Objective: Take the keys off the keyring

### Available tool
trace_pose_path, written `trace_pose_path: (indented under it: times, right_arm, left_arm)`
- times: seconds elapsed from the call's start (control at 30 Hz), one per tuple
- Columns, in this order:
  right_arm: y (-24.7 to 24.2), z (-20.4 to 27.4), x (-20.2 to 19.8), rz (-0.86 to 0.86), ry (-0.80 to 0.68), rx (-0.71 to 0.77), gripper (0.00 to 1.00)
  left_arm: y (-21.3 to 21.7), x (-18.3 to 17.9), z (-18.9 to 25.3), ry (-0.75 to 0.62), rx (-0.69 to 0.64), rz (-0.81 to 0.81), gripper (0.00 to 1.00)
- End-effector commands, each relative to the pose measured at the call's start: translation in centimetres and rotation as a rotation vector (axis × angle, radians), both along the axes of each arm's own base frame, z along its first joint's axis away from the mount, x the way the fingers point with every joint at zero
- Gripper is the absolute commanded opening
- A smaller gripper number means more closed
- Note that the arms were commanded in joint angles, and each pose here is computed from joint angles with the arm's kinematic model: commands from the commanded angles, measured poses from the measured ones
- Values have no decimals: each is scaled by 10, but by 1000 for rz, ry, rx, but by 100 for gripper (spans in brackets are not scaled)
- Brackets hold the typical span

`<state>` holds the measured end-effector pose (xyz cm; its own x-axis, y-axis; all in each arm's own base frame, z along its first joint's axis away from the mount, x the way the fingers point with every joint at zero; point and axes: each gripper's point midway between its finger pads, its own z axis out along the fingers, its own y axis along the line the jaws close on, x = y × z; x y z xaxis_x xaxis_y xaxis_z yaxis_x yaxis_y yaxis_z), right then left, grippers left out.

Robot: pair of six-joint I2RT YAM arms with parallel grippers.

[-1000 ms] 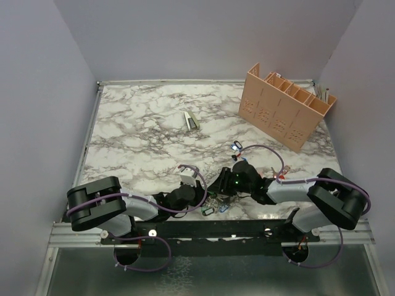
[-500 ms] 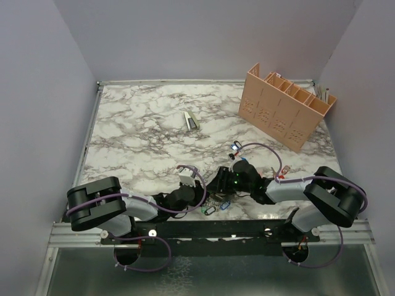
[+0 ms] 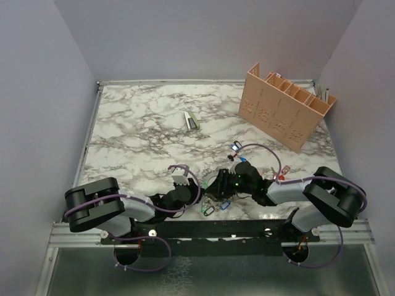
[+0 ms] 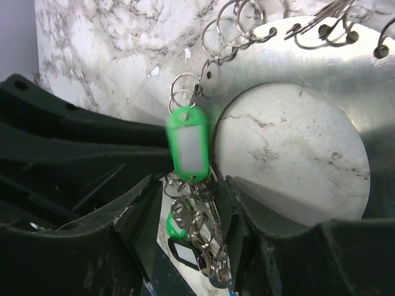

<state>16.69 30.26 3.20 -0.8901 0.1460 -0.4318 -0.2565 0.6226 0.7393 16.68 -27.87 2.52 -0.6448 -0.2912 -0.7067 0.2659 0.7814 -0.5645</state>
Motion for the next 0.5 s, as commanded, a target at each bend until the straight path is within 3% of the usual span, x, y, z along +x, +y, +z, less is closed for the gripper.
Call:
trace_pose_path:
  times: [0.0, 0.23, 0.33, 0.47]
  right_arm:
    - [5, 0, -9, 100, -35, 7, 49]
    - [12, -6, -2, 123, -53, -20, 51]
    - [5, -15, 6, 56, -24, -79, 51]
    - [-6, -24, 12, -25, 20, -112, 51]
  left_arm:
    - [19, 7, -12, 3, 45, 72, 26]
    - [18, 7, -10, -4, 48, 63, 29]
    - [18, 7, -12, -2, 52, 60, 30]
    - [18, 6, -12, 2, 51, 57, 24]
